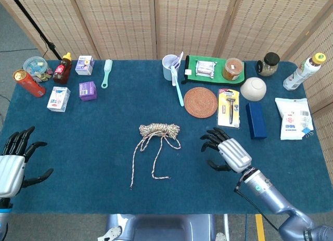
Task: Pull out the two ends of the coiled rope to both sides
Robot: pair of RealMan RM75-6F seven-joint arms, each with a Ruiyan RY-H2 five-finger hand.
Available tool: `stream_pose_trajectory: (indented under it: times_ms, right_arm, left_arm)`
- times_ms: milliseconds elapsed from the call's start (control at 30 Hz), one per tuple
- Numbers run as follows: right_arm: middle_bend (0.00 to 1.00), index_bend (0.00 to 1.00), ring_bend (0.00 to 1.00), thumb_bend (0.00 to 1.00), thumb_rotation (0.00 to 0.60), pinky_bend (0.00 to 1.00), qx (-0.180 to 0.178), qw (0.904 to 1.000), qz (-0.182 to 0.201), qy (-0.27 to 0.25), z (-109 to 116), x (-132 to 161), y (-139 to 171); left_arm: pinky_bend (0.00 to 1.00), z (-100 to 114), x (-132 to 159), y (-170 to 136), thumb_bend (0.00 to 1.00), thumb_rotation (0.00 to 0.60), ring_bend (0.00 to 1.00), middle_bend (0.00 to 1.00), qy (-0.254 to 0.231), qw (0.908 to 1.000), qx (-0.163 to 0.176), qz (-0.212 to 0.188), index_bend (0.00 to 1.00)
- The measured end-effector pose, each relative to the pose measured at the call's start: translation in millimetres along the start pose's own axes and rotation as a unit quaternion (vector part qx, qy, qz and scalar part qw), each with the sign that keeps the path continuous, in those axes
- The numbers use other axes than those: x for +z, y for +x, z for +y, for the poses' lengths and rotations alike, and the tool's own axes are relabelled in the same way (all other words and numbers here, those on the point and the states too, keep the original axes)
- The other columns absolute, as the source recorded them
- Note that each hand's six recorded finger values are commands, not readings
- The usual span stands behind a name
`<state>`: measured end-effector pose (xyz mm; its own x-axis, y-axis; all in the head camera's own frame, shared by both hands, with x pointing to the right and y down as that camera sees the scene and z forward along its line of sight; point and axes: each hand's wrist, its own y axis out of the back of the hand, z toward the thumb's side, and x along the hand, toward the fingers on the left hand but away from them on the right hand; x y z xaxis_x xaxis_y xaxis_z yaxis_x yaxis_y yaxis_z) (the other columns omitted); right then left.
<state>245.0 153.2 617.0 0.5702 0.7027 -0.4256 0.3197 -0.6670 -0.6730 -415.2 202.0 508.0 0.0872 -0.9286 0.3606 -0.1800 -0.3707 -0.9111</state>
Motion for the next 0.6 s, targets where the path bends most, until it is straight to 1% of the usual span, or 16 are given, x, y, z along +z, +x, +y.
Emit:
stream_pose_trajectory:
  times_ms: [100,267,333,433,600]
  right_arm:
    - [0.21,0.41,0.09,0.43,0.6,0.0,0.006,0.9999,0.013,-0.002,-7.1,4.0,-7.1]
    - [0.12,0.4,0.0,0.43,0.6,0.0,0.011,0.9995,0.031,-0.004,-18.1,9.6,-18.5]
    - [0.08,0.38,0.0,0.43,0.6,0.0,0.013,0.9992,0.037,-0.006,-22.4,11.7,-23.7]
    - [0.04,0.35,0.0,0.43,0.6,0.0,0.019,0.9986,0.048,-0.006,-30.3,15.0,-32.7]
    - [0.03,0.36,0.0,0.43,0.6,0.0,0.038,0.9974,0.061,-0.006,-46.6,19.8,-43.7]
  left_arm:
    - [0.0,0.5,-0.1,1.1,0.15,0.514,0.02,0.04,-0.001,1.0,0.001,0.0,0.3]
    - [0.0,1.2,0.2,2.6,0.15,0.513,0.02,0.04,-0.001,1.0,0.001,0.0,0.3]
    - [0.0,2.6,0.2,3.0,0.15,0.513,0.02,0.04,-0.001,1.0,0.003,0.0,0.3]
    - [0.0,4.7,-0.9,2.8,0.15,0.514,0.02,0.04,0.0,1.0,0.006,0.002,0.3]
    - [0.0,5.5,-2.0,1.3,0.15,0.513,0.02,0.04,0.0,1.0,0.005,0.005,0.3]
